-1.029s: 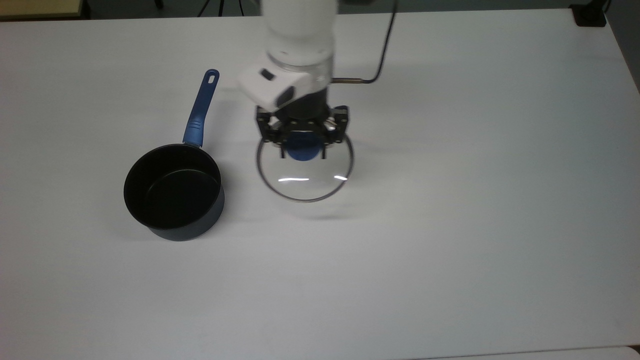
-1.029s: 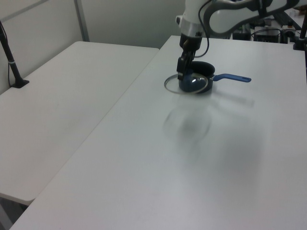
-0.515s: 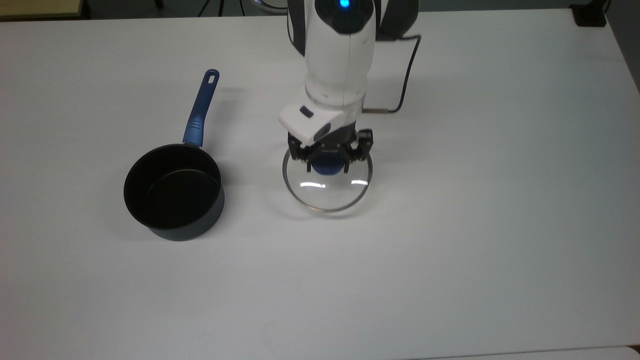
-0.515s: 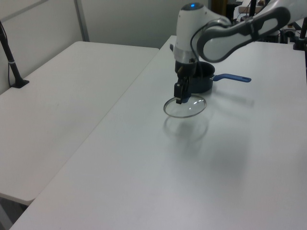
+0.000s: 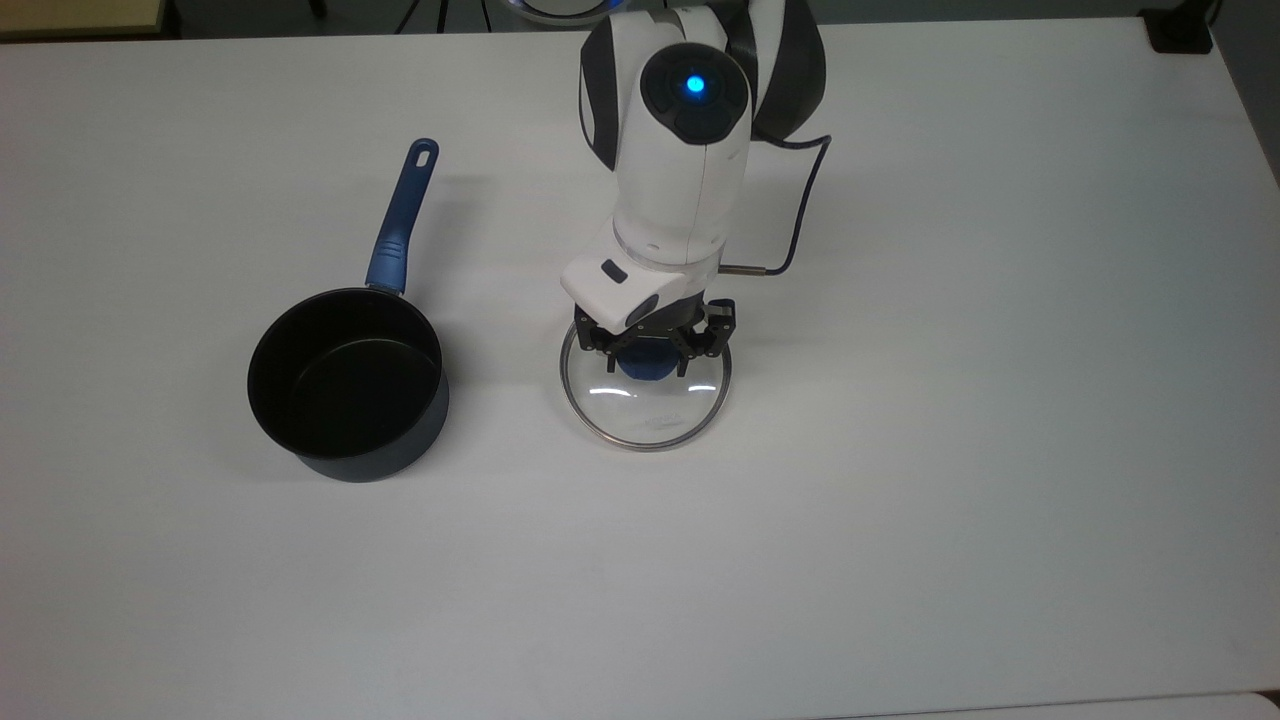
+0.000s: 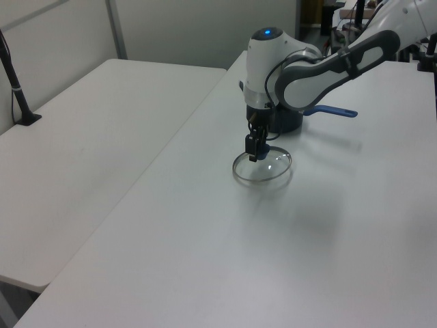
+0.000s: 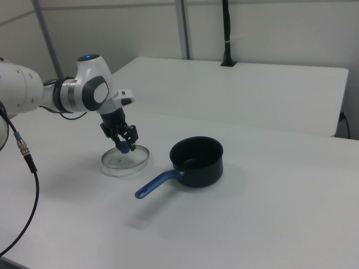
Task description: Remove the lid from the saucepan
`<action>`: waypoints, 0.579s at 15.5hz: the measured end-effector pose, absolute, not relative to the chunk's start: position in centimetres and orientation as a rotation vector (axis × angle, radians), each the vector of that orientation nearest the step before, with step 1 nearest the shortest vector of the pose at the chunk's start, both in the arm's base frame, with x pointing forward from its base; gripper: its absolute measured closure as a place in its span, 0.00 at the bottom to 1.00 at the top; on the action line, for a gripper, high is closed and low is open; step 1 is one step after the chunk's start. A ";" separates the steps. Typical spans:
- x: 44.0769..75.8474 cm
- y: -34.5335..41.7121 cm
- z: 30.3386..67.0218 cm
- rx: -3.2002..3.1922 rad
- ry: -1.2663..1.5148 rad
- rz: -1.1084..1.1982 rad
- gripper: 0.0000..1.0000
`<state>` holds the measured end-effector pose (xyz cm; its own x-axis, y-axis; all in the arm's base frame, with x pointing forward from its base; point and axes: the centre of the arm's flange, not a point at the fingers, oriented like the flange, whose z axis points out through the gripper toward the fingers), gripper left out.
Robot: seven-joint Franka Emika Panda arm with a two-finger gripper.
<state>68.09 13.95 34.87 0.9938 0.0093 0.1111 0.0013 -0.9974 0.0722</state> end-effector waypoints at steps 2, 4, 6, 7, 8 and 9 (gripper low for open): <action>68.3 14.0 34.5 3.067 0.007 0.198 0.33; 68.4 14.0 34.5 3.067 0.003 0.206 0.33; 68.5 13.7 34.5 3.066 -0.004 0.206 0.33; 68.5 13.6 34.5 3.066 -0.007 0.206 0.33; 68.5 13.5 34.5 3.065 -0.009 0.206 0.33; 68.5 13.4 34.4 3.062 -0.007 0.207 0.33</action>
<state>68.55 13.45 34.44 0.9909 0.0006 0.1343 -0.0092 -0.9974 0.0719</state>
